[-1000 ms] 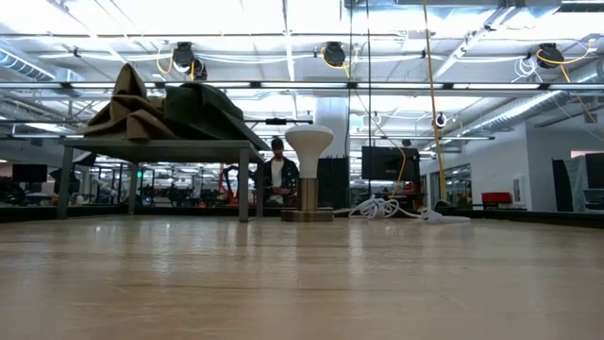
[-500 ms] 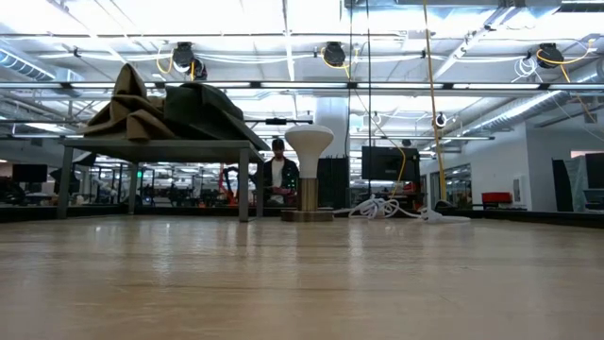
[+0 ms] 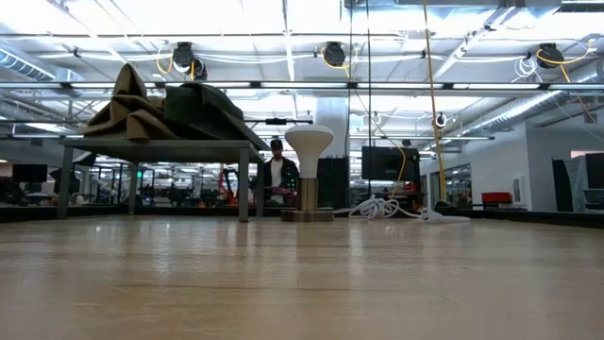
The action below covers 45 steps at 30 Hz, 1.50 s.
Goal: Pick & Place hat
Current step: Stack the black cap on the stacked black caps on the shelf
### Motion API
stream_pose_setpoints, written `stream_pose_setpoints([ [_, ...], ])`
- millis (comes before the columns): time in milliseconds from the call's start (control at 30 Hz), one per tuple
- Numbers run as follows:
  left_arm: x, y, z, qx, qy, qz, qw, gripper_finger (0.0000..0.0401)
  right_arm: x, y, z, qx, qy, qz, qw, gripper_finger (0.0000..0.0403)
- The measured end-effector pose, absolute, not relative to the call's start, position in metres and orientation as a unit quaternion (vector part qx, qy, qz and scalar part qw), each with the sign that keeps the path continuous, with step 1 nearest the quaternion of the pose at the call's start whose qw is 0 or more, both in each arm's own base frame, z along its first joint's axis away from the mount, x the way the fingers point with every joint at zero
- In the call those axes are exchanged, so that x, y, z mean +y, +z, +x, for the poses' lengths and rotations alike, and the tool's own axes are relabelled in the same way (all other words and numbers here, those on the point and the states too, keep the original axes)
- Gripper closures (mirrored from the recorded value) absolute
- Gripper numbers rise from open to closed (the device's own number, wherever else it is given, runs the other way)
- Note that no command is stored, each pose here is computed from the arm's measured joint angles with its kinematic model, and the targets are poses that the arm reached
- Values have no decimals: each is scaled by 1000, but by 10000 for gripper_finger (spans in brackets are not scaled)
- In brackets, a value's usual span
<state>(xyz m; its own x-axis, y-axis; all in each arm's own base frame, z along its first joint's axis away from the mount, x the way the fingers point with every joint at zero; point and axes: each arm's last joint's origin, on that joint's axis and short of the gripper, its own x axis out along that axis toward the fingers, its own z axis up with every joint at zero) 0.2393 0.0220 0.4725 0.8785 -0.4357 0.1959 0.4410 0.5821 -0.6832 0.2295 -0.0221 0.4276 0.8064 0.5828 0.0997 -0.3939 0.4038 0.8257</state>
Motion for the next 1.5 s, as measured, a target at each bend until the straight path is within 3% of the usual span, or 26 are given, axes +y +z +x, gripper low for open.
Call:
stream_pose_setpoints([
  [233, 52, 473, 227, 9, -250, -374, 893, 398, -15, 440, 207, 111, 351, 438, 820, 288],
  [667, 106, 470, 203, 44, -264, -337, 903, 398, -4, 457, 173, 67, 376, 401, 833, 292],
  [967, 150, 466, 185, 25, -208, -320, 924, 398, -5, 456, 176, 44, 363, 371, 854, 298],
  [1500, 238, 420, 200, 38, -169, -358, 917, 398, -8, 449, 191, 53, 356, 361, 860, 298],
])
